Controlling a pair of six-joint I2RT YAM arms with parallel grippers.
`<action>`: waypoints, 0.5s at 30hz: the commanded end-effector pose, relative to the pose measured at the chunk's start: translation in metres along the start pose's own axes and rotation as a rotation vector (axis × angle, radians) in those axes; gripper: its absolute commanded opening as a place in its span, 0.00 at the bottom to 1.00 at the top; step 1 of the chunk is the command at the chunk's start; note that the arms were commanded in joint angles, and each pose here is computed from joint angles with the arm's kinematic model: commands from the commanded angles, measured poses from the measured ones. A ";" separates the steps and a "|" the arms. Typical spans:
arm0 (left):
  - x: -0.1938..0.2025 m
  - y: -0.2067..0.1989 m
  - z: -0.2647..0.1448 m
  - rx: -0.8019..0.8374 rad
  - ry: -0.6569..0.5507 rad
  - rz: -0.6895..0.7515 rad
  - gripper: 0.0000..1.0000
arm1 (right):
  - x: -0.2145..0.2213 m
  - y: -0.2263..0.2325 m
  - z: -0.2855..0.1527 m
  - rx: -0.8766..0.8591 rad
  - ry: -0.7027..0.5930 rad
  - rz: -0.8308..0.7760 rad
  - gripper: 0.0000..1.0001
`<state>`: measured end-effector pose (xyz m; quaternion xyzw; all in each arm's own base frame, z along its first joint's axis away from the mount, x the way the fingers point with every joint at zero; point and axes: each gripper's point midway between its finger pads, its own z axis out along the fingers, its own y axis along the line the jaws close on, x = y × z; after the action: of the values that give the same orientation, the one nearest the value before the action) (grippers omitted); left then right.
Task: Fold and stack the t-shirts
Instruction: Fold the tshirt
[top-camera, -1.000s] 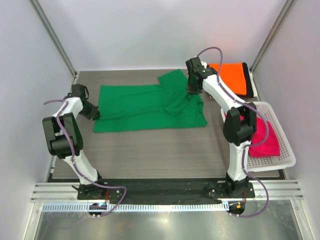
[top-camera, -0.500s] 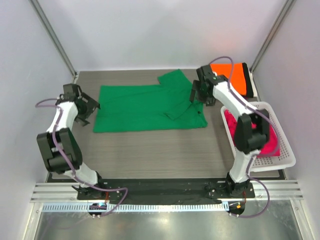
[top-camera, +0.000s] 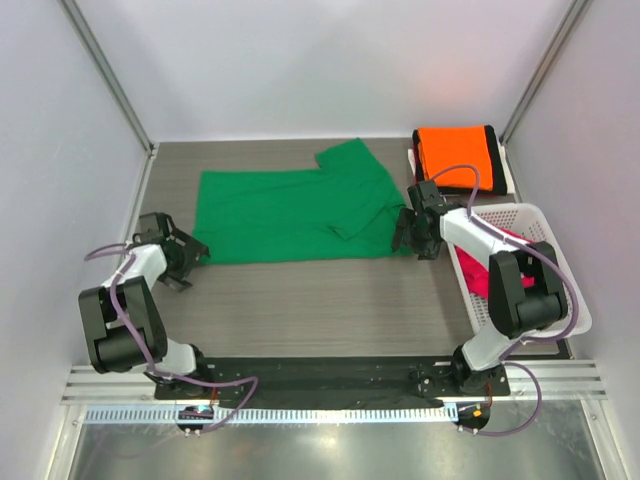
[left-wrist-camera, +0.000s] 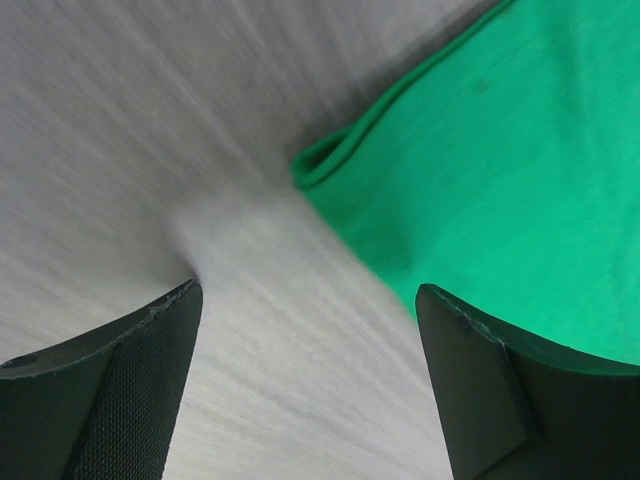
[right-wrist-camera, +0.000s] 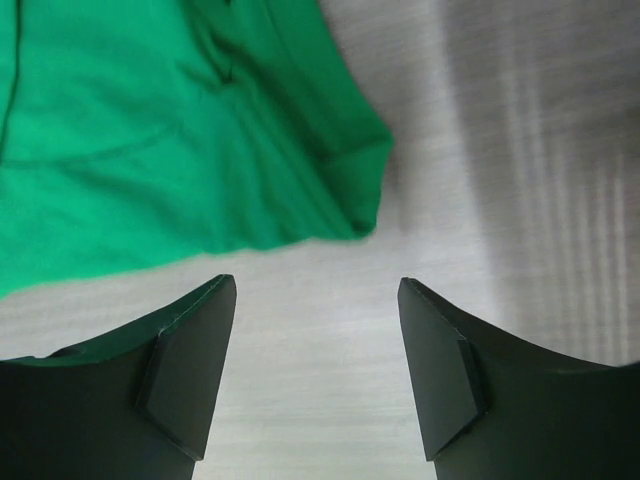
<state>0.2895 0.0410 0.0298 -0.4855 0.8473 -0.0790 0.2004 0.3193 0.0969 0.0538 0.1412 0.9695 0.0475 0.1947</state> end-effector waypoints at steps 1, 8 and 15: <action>-0.022 -0.020 0.004 0.086 -0.085 -0.036 0.88 | -0.026 0.013 0.011 -0.059 -0.073 0.013 0.72; -0.027 -0.019 0.021 0.059 -0.089 -0.073 0.74 | -0.037 0.013 0.040 -0.050 -0.058 0.009 0.59; -0.046 -0.044 0.018 0.105 -0.103 -0.085 0.04 | -0.058 0.019 0.031 -0.051 -0.092 0.014 0.07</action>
<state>0.3278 0.0517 0.0212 -0.5160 0.8182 -0.0945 0.2352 0.3595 0.0971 0.0233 0.1458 0.9669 0.0580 0.2011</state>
